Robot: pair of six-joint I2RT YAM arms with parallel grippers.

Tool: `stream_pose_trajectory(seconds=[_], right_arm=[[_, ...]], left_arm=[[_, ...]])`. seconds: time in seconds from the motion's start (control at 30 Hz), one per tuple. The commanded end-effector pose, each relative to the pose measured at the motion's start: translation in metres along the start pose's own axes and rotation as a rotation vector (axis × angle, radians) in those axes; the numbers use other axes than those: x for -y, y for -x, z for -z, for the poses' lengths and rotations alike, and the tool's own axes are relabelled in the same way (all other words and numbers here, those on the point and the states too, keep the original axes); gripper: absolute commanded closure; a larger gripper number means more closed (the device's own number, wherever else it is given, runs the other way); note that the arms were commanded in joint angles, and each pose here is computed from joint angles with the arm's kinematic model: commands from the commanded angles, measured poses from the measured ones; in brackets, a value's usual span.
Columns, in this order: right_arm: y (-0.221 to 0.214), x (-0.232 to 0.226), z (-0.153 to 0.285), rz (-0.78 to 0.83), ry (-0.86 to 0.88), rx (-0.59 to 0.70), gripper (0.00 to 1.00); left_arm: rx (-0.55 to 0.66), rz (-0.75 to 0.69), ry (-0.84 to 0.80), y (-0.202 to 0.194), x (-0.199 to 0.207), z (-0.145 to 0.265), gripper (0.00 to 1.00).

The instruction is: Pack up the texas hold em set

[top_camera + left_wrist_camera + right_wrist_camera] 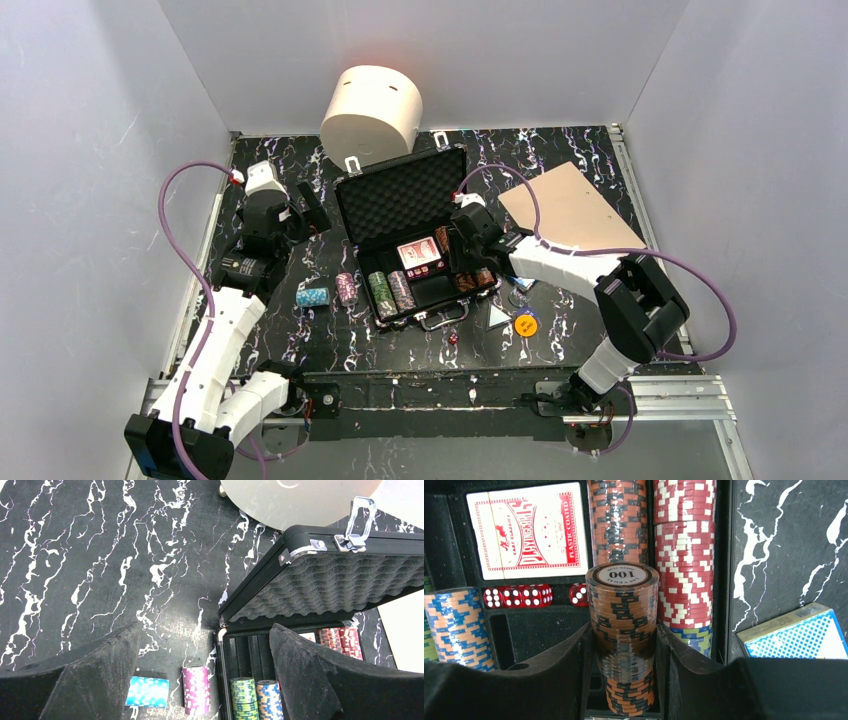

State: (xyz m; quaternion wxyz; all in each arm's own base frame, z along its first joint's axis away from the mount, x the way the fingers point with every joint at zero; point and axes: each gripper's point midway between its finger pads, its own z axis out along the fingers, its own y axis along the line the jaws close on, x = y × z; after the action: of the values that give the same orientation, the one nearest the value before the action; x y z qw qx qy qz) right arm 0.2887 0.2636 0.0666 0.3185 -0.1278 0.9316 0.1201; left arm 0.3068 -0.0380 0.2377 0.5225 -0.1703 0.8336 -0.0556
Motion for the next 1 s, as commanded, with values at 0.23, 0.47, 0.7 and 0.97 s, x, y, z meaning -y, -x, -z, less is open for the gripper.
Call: stream_pose_trajectory(seconds=[0.23,0.47,0.7,0.97], right_arm=[[0.003,-0.014,0.017,0.068,0.084,-0.028,0.76],[-0.007,-0.013,0.011,0.077,0.056,-0.112,0.76],[-0.016,-0.015,0.006,0.082,0.051,-0.182,0.74],[-0.006,-0.009,0.002,0.096,0.000,-0.174,0.56]], left_arm=[[-0.005,-0.002,0.009,-0.007,-0.005,0.003,0.02],[-0.006,-0.007,0.015,-0.008,-0.007,0.003,0.02],[-0.006,-0.010,0.017,-0.008,-0.007,0.003,0.02],[-0.004,-0.017,0.014,-0.007,-0.007,0.004,0.02]])
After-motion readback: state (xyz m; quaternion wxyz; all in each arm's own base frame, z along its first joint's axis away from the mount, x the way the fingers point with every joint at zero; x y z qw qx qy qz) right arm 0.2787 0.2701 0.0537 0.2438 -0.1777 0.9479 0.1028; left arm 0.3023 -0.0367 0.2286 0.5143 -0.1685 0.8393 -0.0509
